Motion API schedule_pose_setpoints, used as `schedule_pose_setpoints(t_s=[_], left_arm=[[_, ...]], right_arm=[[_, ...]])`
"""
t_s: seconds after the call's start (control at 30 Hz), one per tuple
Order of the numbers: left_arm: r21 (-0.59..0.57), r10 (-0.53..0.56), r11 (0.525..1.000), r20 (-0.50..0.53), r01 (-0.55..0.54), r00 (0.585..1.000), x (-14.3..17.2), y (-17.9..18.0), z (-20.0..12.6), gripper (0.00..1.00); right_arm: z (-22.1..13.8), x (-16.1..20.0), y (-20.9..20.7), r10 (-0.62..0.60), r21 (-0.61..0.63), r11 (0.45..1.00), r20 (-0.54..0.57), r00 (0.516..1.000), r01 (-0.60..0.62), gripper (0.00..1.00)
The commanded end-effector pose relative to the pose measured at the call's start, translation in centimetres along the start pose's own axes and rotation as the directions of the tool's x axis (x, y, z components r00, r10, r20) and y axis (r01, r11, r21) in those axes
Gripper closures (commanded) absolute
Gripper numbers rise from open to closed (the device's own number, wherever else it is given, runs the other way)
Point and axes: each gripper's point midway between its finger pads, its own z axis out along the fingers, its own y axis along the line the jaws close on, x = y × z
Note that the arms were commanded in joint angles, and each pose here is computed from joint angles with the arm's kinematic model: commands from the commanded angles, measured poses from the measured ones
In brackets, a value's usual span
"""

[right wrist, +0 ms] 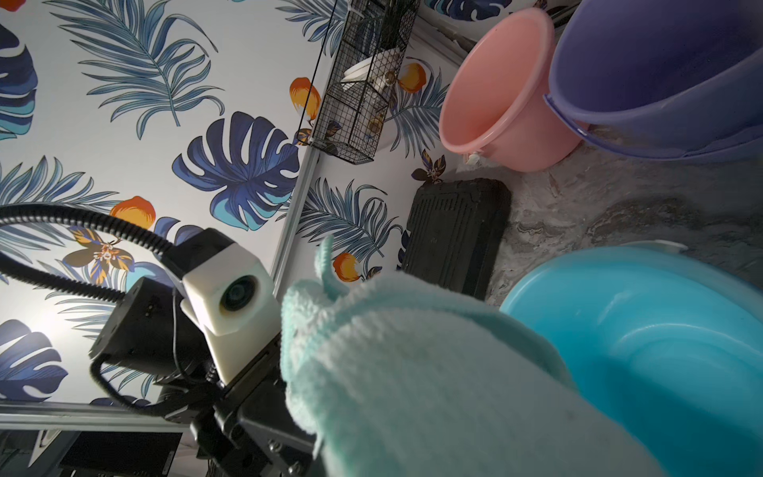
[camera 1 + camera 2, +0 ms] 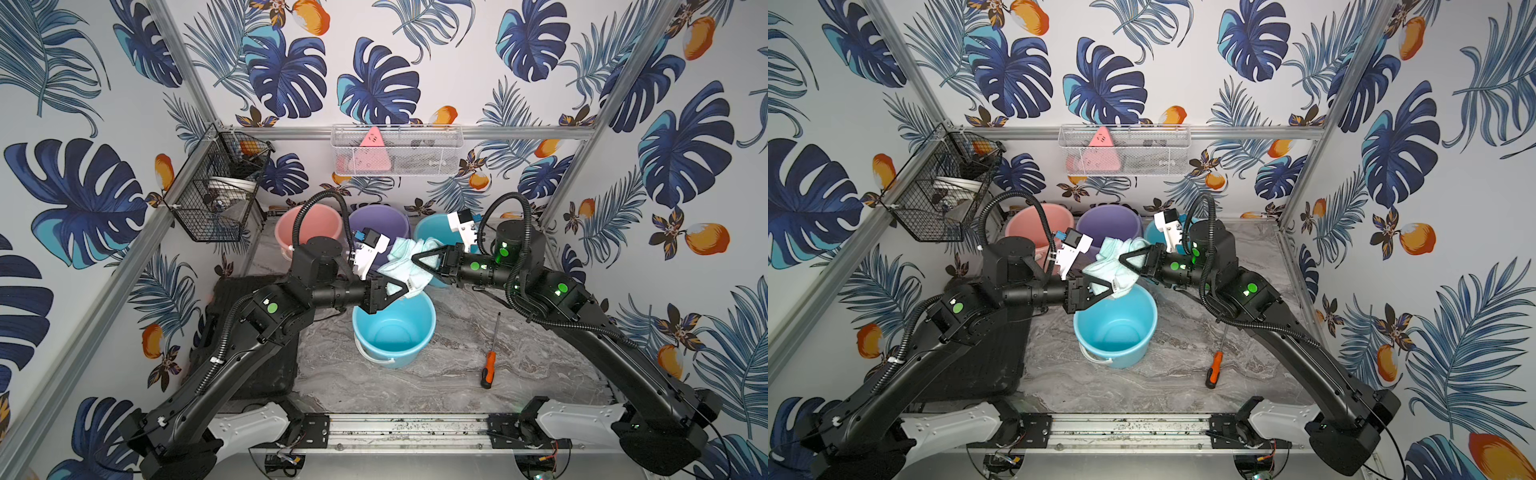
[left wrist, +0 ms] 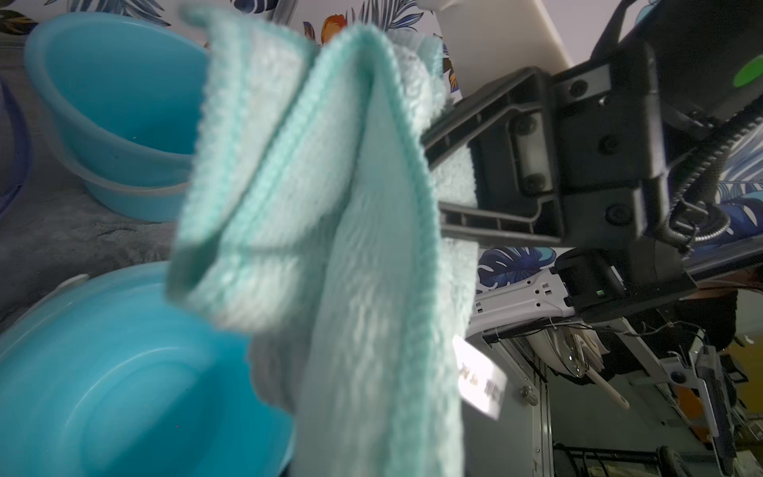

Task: Wipe the inside of the bucket with a cloth
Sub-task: Adjust the cleaning item, then wipe the dirt from the bucket.

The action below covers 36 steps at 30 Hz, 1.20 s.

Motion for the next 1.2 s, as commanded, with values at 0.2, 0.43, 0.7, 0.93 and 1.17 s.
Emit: schedule_pose_setpoints(t_s=[0.2, 0.43, 0.7, 0.93, 1.17], left_arm=[[-0.448, -0.030, 0.894, -0.048, 0.006, 0.998, 2.8, 7.6, -4.1, 0.57], [-0.646, -0.169, 0.760, -0.097, 0.068, 0.981, 6.8, 12.5, -6.8, 0.53], [-0.654, -0.306, 0.745, -0.154, 0.135, 0.940, 10.0, 15.4, -5.0, 0.50], [-0.630, -0.347, 0.760, -0.181, 0.162, 0.920, 11.0, 16.9, -2.1, 0.48], [-0.639, -0.377, 0.749, -0.196, 0.173, 0.905, 11.9, 18.8, -0.6, 0.53]], right_arm=[[-0.4, -0.3, -4.1, -0.065, 0.221, 0.973, 0.015, 0.998, 0.060, 1.00], [0.1, 1.2, -6.8, -0.071, 0.321, 0.944, -0.038, 0.997, 0.080, 1.00], [1.5, 3.7, -8.5, -0.098, 0.392, 0.908, -0.138, 0.986, 0.145, 1.00], [2.9, 6.0, -10.4, -0.161, 0.475, 0.843, -0.227, 0.961, 0.253, 1.00], [4.9, 8.0, -12.3, -0.194, 0.487, 0.811, -0.300, 0.934, 0.324, 1.00]])
